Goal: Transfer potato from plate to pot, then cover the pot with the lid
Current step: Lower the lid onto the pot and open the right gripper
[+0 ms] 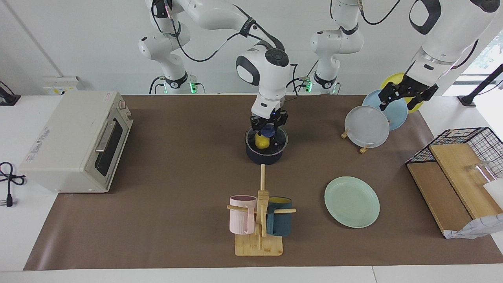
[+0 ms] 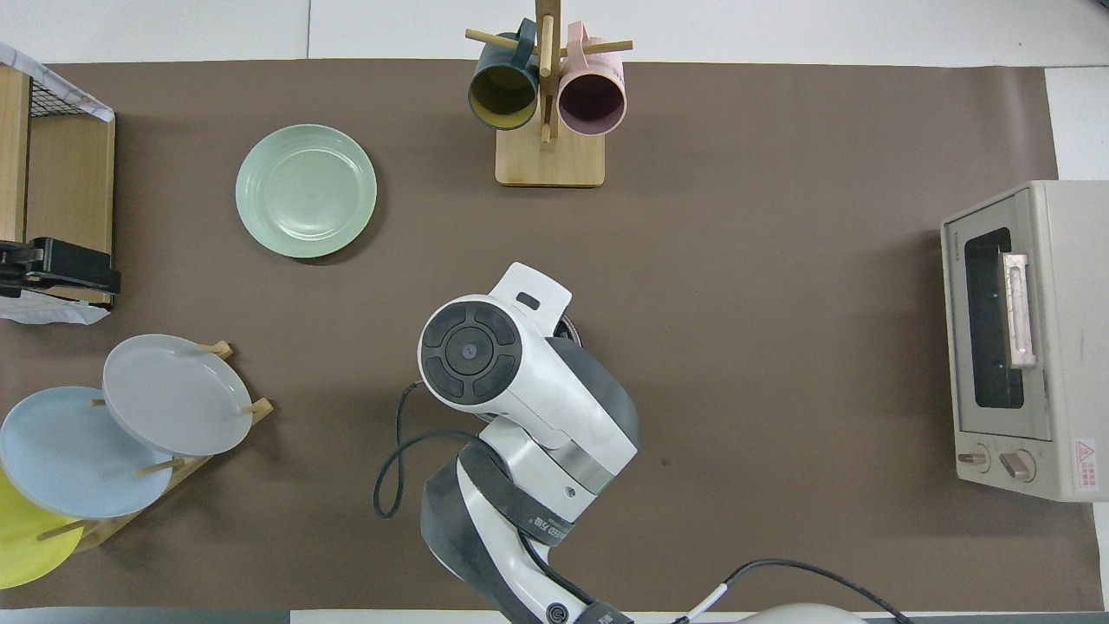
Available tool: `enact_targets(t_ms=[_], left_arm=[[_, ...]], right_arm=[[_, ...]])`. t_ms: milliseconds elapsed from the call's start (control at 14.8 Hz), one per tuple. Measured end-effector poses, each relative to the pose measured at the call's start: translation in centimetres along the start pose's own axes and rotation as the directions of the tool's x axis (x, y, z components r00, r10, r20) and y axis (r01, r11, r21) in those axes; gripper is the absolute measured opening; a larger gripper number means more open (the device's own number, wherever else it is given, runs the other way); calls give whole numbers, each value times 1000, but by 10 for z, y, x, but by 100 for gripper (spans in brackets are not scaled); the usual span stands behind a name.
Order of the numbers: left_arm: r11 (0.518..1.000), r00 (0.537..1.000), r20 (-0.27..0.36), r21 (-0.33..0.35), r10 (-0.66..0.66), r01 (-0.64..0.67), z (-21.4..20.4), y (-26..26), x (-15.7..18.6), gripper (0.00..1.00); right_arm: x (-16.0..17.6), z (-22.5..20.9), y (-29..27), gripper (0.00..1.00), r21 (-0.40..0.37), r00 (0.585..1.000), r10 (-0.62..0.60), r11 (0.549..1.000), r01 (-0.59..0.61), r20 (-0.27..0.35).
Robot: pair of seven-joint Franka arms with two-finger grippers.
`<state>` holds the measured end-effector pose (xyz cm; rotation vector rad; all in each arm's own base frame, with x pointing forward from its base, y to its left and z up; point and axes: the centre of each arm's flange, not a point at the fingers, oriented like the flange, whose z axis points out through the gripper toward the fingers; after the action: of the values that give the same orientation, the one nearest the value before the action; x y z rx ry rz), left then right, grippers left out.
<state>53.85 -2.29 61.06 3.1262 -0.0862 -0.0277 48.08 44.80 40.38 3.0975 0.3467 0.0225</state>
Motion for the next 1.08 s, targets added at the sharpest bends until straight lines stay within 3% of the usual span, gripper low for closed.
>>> enact_targets(t_ms=[609, 812, 1014, 1082], left_arm=[[1000, 1000, 5, 2, 14, -14, 1, 13, 0, 100], [1000, 1000, 7, 2, 4, -4, 1, 13, 0, 100], [1000, 1000, 6, 2, -19, 19, 1, 14, 0, 100], [1000, 1000, 6, 2, -22, 22, 1, 15, 0, 100]], right_arm=[[0, 1, 1, 66, -1, 1000, 18, 1000, -18, 1], [4, -3, 5, 74, 5, 1000, 26, 1000, -26, -10], [25, -31, 34, 99, 20, 996, 82, 996, -81, -41], [34, -48, 49, 100, 24, 993, 108, 994, -107, -48]])
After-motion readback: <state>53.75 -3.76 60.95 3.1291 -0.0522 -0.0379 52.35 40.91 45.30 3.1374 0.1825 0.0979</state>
